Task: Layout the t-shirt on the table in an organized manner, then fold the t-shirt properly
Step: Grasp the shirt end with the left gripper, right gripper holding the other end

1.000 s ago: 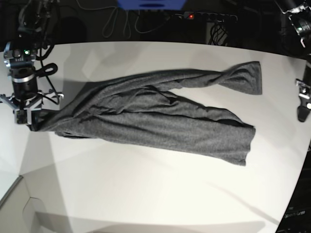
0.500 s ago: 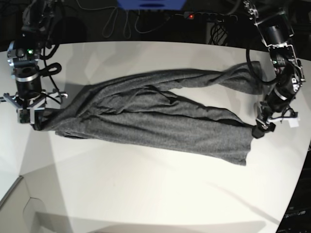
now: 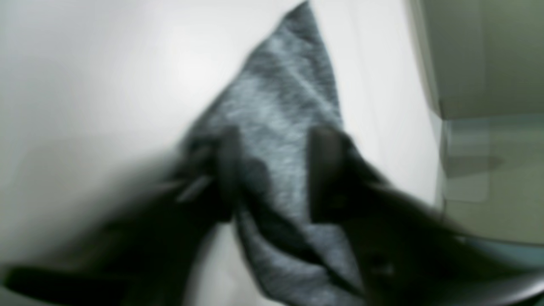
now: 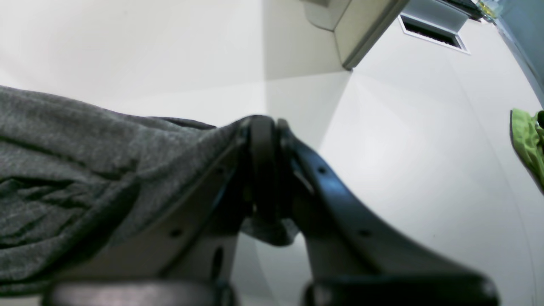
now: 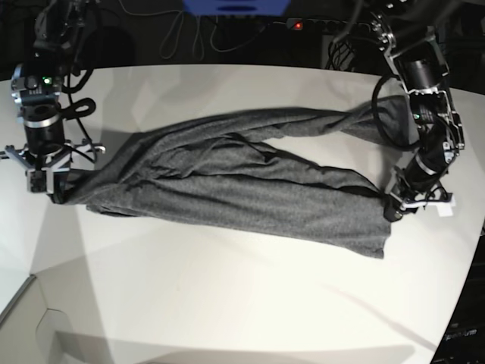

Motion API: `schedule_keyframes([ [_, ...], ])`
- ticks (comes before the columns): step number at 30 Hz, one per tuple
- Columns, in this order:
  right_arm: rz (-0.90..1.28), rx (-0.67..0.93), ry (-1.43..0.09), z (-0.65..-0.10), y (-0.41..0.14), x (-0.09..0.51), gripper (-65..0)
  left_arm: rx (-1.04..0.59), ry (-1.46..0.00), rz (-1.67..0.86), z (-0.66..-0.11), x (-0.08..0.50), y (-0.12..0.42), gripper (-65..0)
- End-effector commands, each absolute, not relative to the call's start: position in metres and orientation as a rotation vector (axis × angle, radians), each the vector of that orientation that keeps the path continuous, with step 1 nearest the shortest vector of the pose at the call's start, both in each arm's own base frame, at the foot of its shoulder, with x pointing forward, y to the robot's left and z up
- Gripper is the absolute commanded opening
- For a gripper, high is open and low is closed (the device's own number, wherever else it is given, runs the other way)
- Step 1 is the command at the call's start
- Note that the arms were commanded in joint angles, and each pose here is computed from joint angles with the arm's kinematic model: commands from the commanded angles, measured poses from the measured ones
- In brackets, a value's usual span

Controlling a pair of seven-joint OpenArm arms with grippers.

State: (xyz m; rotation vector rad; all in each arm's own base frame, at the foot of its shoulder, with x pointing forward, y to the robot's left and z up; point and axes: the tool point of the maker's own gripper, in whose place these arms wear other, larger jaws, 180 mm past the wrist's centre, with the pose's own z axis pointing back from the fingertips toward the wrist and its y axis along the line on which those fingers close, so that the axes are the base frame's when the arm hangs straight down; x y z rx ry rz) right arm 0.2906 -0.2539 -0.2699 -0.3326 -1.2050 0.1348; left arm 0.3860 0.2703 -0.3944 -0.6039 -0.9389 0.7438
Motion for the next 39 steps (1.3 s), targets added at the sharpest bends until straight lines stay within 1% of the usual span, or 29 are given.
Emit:
schedule_keyframes([
  [1, 0.138, -0.347, -1.255, -0.256, -0.255, 0.294, -65.0, -0.608, -1.001, 0.726, -0.375, 0.396, 0.279, -62.3],
  [2, 0.137, -0.348, -1.254, -0.256, -0.256, 0.294, -65.0, -0.608, -1.001, 0.726, -0.375, 0.396, 0.279, -65.0],
  [3, 0.137, -0.348, -1.254, -0.256, -0.256, 0.294, -65.0, -0.606, -1.002, 0.725, -0.375, 0.396, 0.281, -65.0],
  [4, 0.139, -0.349, -1.254, -0.256, -0.256, 0.294, -65.0, -0.608, -1.008, 0.727, -0.373, 0.397, 0.282, -63.0],
  [6, 0.139, -0.349, -1.254, -0.256, -0.256, 0.294, -65.0, -0.609, -1.017, 0.722, -0.369, 0.398, 0.282, -65.0],
  [10, 0.138, -0.348, -1.257, -0.255, -0.256, 0.294, -65.0, -0.602, -1.043, 0.705, -0.36, 0.398, 0.284, -64.8],
  [15, 0.139, -0.347, -1.255, -0.256, -0.255, 0.294, -65.0, -0.572, -1.0, 0.717, -0.377, 0.382, 0.286, -64.0],
  [17, 0.139, -0.347, -1.255, -0.256, -0.255, 0.294, -65.0, -0.558, -1.0, 0.714, -0.377, 0.381, 0.292, -59.7],
  [19, 0.139, -0.347, -1.255, -0.256, -0.255, 0.294, -65.0, -0.561, -0.991, 0.72, -0.38, 0.38, 0.291, -51.0],
  [21, 0.139, -0.347, -1.255, -0.256, -0.255, 0.294, -65.0, -0.562, -0.983, 0.728, -0.384, 0.379, 0.291, -39.0],
  [22, 0.139, -0.347, -1.255, -0.256, -0.255, 0.294, -65.0, -0.563, -0.979, 0.731, -0.385, 0.379, 0.291, -34.6],
  [24, 0.138, -0.347, -1.254, -0.256, -0.255, 0.294, -65.0, -0.563, -0.974, 0.743, -0.388, 0.379, 0.292, -27.2],
  [26, 0.137, -0.346, -1.254, -0.256, -0.255, 0.294, -65.0, -0.558, -0.977, 0.761, -0.394, 0.378, 0.293, -22.6],
  [34, 0.137, -0.346, -1.254, -0.256, -0.255, 0.294, -65.0, -0.553, -0.96, 0.808, -0.41, 0.376, 0.296, -22.7],
  [36, 0.137, -0.346, -1.254, -0.256, -0.255, 0.294, -65.0, -0.554, -0.96, 0.809, -0.41, 0.377, 0.296, -27.6],
  [37, 0.137, -0.346, -1.254, -0.256, -0.255, 0.294, -65.0, -0.553, -0.963, 0.811, -0.41, 0.377, 0.296, -32.2],
  [39, 0.137, -0.346, -1.254, -0.256, -0.255, 0.294, -65.0, -0.557, -0.971, 0.81, -0.407, 0.38, 0.296, -43.8],
])
